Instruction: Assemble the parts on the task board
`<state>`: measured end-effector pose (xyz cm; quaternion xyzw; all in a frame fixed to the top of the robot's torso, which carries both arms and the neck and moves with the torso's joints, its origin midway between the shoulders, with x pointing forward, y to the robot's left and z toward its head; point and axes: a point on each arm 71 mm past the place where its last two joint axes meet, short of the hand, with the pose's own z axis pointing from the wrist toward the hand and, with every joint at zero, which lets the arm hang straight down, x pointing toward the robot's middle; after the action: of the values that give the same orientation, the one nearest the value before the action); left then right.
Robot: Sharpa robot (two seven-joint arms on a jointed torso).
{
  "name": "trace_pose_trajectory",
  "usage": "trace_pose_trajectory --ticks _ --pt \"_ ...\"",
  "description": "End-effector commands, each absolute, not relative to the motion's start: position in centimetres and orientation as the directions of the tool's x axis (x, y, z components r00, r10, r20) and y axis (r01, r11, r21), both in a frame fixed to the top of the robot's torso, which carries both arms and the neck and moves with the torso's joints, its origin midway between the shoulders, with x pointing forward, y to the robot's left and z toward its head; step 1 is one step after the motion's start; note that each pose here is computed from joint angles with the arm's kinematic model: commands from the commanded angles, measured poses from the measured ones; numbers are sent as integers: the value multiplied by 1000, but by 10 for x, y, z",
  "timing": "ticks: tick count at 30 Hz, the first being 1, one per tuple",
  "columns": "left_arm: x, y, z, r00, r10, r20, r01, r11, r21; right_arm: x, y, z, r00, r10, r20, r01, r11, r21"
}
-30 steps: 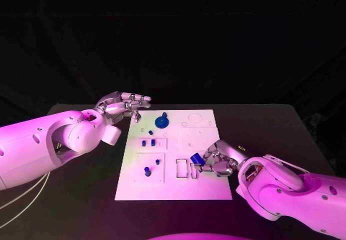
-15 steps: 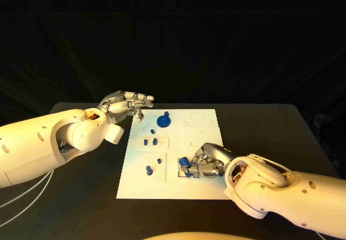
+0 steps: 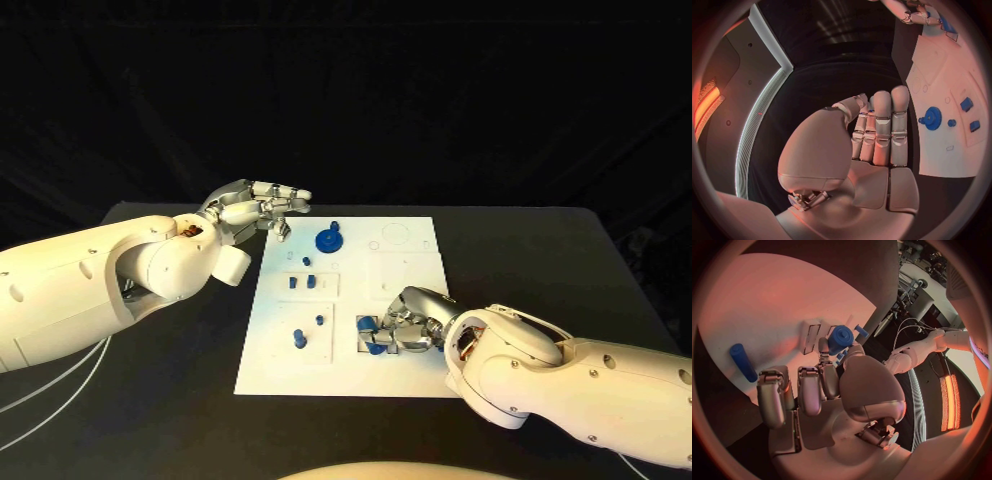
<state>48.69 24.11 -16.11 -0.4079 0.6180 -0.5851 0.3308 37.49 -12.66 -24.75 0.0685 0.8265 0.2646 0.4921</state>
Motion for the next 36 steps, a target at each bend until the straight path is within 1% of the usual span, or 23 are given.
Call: trace_pose_trajectory --ticks 1,19,28,36 --pt "486 239 -160 -468 -881 72 -114 -21 -993 376 -127 -248 -493 348 -797 -162 863 478" --pt "486 240 -161 -465 -882 71 -114 -20 -993 369 -125 -241 -465 321 -825 -216 863 458" --pt "486 240 -161 -464 -883 71 -115 -19 -993 364 -129 -240 -471 306 -828 -227 864 449" --pt "486 240 -161 -465 -883 71 -116 -19 -993 366 -128 -242 -474 296 -829 -229 868 441"
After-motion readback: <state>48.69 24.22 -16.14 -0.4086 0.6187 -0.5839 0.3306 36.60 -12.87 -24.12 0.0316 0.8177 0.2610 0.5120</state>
